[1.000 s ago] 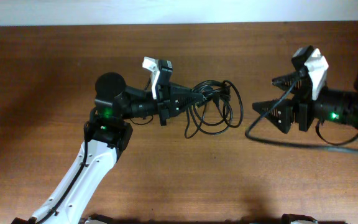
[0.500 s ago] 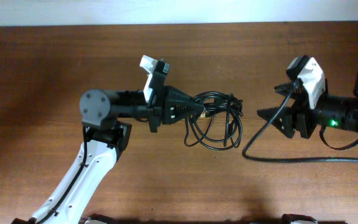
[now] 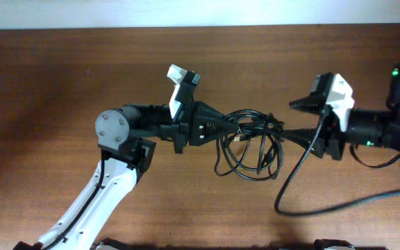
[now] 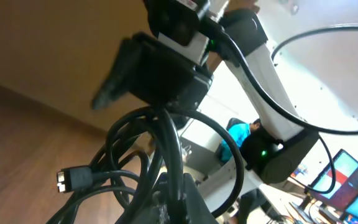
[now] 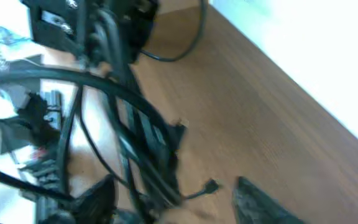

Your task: Untangle cables

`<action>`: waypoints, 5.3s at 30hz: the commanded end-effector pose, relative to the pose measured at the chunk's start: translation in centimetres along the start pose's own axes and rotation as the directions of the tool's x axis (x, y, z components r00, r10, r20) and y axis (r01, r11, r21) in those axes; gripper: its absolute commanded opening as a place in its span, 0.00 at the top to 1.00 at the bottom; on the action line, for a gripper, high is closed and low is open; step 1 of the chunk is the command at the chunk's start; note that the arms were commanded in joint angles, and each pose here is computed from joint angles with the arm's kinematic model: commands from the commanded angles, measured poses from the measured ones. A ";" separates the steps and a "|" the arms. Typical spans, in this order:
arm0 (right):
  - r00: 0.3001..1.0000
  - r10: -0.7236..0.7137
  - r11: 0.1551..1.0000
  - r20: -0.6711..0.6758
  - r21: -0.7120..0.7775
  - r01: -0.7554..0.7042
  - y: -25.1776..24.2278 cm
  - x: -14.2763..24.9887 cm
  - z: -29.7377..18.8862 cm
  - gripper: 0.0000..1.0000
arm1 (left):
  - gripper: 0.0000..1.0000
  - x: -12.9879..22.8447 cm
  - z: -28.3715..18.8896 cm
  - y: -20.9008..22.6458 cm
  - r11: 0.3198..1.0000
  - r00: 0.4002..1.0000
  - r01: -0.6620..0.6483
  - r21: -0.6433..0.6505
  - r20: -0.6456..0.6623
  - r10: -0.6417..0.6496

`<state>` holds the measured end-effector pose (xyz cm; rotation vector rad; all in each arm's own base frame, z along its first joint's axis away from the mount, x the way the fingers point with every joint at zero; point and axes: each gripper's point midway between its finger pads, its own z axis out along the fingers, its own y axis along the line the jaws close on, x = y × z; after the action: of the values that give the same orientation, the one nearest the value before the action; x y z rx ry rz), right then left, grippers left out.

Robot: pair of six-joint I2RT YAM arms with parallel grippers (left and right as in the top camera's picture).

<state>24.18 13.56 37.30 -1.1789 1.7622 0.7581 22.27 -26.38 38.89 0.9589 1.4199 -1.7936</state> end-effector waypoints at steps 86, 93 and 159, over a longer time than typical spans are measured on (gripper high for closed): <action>0.714 0.681 0.651 -0.162 0.580 -0.489 -5.5 8.9 -3.7 0.96 | 1.00 0.3 -14.2 18.2 0.860 0.934 0.312 -0.403 0.294 -0.201; 0.678 0.728 0.578 -0.102 0.625 -0.526 -6.5 9.9 -5.7 0.96 | 1.00 0.3 -15.7 18.0 0.861 0.939 0.300 -0.411 0.287 -0.190; 0.957 0.283 0.950 -0.059 0.151 -0.272 -0.5 1.3 -1.1 0.96 | 1.00 3.0 -10.9 19.7 0.808 0.897 0.431 -0.401 0.287 -0.336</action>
<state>24.31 11.92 35.43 -0.8694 2.0924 0.7647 37.99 -20.71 24.59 0.2251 1.9220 -1.7306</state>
